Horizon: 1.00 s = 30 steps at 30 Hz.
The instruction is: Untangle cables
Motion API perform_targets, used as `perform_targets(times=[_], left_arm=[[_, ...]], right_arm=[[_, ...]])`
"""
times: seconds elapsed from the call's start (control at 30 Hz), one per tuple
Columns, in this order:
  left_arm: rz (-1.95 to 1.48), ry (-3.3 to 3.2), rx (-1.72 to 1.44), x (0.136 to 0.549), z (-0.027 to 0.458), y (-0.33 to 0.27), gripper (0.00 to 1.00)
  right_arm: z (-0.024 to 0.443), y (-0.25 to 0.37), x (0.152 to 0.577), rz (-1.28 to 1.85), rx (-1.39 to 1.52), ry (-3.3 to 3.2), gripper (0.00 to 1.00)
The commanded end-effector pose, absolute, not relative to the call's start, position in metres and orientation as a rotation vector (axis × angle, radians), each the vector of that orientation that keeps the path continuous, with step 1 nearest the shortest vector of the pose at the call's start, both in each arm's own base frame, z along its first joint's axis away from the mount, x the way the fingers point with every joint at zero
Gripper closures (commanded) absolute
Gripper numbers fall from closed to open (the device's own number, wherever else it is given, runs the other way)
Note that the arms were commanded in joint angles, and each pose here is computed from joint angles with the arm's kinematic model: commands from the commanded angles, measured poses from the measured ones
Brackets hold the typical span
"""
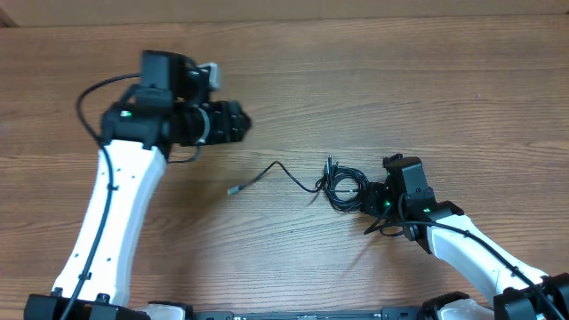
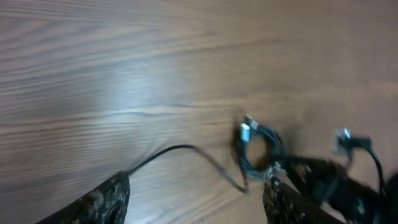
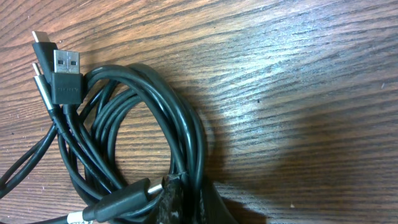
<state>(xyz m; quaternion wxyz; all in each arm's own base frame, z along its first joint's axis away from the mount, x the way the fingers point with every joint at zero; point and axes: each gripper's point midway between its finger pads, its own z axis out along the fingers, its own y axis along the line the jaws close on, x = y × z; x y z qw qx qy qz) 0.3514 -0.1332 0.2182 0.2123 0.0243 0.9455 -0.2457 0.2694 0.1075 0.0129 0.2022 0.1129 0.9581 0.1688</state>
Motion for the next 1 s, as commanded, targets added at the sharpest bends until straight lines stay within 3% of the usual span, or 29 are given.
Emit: perform_targets(times=[0.0,0.27,0.53,0.67,0.97], left_arm=[[-0.717,2.622,0.284,0.341,0.213,-0.167,0.33],[-0.758,2.659,0.544,0.316,0.191,-0.226,0.33],[-0.772,2.843,0.530,0.305,0.137,-0.255,0.38],[-0.752,2.890,0.543,0.305,0.115,-0.260,0.43],[-0.690,2.953,0.537,0.312,0.080,-0.261,0.40]], right_arm=[[0.016,0.102,0.276,0.423,0.335,2.652,0.96],[0.027,0.115,0.288,0.527,0.296,2.593,0.96],[0.091,0.169,0.322,0.885,0.009,2.291,0.96],[0.080,0.163,0.317,0.851,0.039,2.348,0.96],[0.066,0.153,0.312,0.779,0.086,2.409,0.96]])
